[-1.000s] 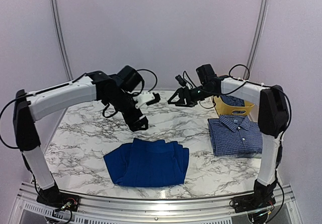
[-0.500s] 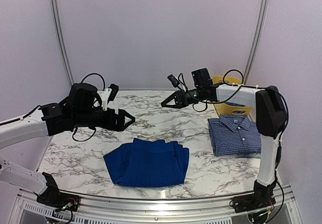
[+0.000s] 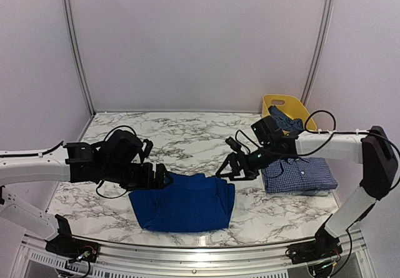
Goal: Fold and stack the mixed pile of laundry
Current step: Pick up the square-folded skirt from the center of the board.
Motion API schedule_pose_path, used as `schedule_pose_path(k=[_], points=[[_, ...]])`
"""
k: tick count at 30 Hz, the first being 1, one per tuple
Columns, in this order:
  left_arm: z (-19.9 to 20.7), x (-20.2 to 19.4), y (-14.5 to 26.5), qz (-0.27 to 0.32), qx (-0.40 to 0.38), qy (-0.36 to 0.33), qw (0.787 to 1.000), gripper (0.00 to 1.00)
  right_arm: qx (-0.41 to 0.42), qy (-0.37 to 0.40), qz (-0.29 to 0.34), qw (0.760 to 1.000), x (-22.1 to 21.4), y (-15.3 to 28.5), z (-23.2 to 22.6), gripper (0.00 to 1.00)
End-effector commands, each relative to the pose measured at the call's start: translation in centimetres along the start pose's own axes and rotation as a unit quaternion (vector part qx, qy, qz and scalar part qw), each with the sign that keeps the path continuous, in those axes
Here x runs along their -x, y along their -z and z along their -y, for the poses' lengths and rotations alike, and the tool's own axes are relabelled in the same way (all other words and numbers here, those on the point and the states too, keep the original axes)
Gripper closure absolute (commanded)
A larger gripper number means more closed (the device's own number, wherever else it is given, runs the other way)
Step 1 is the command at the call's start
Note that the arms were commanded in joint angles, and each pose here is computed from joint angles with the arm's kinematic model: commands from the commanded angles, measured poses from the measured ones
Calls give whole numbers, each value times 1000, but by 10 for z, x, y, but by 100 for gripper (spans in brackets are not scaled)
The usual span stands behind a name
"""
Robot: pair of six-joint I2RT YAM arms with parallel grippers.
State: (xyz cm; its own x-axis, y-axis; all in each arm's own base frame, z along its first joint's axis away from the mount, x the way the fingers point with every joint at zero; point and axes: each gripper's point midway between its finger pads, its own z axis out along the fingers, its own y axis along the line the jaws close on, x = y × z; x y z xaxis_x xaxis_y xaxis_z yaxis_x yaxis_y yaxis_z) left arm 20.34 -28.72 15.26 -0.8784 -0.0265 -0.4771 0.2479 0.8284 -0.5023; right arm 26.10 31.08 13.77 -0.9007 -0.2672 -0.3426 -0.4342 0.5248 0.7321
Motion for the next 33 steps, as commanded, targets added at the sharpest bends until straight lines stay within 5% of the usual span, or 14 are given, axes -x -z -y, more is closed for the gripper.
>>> schedule_pose_path(k=[1,3,8,18,24,33], points=[[-22,-22,-19,-37,84,22,996,1,-63,-24,50,996,-19,8,2,2],[-31,-26,-27,-40,107,31,993,1,-90,18,96,991,-14,24,-14,2],[-41,-35,-48,-57,124,39,990,1,-83,-25,187,978,-14,52,-10,1],[-62,-59,-82,-108,134,58,983,2,-89,-129,19,987,-79,-15,35,1],[-72,-72,-93,-126,144,51,980,5,-77,-178,-5,981,-98,-35,51,1],[-74,-85,-116,-157,138,49,977,11,18,-145,3,989,-75,-72,36,1]])
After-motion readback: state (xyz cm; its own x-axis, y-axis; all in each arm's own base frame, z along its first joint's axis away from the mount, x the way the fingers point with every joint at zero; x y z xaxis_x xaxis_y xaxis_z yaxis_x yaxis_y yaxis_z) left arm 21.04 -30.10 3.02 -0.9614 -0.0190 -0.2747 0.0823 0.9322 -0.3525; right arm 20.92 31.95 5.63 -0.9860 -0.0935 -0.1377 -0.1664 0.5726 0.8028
